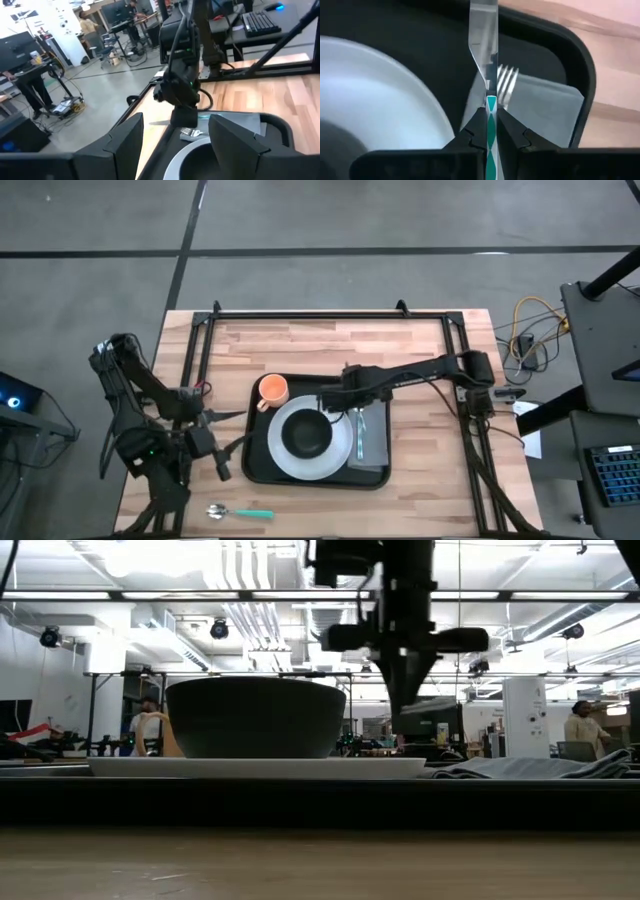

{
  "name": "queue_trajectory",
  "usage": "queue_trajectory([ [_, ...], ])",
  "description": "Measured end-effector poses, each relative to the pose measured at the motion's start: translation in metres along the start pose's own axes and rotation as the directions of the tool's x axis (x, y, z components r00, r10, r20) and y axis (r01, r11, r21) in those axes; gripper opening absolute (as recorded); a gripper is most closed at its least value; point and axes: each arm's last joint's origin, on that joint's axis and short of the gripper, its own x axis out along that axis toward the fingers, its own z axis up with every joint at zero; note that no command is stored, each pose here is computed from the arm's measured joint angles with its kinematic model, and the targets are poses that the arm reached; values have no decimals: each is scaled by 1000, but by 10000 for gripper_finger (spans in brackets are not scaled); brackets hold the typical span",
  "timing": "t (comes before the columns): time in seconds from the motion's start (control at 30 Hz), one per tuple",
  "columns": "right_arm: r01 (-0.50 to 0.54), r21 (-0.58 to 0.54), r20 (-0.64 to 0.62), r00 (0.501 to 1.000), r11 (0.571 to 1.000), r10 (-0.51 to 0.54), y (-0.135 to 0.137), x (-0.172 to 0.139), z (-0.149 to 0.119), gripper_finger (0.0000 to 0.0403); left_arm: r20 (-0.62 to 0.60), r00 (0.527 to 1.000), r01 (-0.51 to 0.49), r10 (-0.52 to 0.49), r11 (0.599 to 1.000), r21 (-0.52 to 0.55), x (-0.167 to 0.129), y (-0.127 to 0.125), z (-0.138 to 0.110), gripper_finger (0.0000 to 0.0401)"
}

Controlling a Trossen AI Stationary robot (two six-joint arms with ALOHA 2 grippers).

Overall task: Set up tray
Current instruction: Put the blue knife on top of the gray napkin to the right of the blue fork

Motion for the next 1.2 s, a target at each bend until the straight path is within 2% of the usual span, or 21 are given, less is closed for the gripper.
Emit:
queue_trajectory([
  [0.33, -34, 157, -44, 998, 987, 42, -29, 20, -22, 11, -7, 1000, 7, -7, 999, 42, -1, 0, -10, 204],
  [0.5, -44, 190, -62, 996, 981, 57, -31, 32, -33, 11, -7, 1000, 8, -7, 999, 44, -1, 2, -11, 204],
  [0.77, -2, 216, -82, 996, 976, 20, -40, 47, -49, 11, -10, 1000, 10, -10, 999, 53, -1, 2, -13, 204],
  [1.2, -29, 253, -78, 996, 967, 50, -39, 50, -59, 11, -40, 998, 41, -39, 998, 52, -1, 1, -13, 204],
])
